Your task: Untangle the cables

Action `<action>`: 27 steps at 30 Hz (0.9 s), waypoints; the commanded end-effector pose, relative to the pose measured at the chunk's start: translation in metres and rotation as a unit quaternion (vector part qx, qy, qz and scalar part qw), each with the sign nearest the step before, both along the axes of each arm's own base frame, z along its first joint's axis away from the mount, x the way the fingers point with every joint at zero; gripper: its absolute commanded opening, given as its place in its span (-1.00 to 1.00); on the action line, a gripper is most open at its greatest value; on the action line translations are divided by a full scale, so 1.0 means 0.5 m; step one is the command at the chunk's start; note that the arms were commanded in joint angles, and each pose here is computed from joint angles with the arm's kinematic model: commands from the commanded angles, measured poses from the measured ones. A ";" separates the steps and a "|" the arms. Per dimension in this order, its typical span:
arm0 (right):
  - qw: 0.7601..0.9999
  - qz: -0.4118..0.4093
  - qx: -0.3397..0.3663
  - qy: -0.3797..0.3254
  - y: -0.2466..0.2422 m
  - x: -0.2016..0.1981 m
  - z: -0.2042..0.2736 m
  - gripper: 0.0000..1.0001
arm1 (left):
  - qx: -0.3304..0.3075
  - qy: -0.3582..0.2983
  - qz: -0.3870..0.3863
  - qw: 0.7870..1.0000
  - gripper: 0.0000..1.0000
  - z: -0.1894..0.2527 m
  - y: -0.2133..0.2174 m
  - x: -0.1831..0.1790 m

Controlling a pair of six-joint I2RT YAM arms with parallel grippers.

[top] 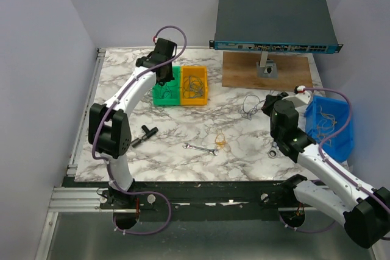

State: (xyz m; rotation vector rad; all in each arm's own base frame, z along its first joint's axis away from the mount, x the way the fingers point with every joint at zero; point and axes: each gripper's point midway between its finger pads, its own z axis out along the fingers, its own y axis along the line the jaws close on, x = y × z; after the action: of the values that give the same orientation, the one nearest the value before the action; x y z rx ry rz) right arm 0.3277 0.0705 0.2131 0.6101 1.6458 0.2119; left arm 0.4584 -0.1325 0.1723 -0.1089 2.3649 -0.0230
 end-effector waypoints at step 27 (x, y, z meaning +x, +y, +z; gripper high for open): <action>0.995 0.078 -0.037 0.047 0.057 0.022 -0.001 -0.98 | -0.041 -0.003 -0.044 0.998 0.29 0.141 -0.005 0.014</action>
State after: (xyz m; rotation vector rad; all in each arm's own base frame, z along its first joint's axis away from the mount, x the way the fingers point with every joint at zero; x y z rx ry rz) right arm 0.3337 0.0808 0.2076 0.5471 1.7126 0.2004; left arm 0.4854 -0.1321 0.1890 -0.0436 2.4957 -0.0680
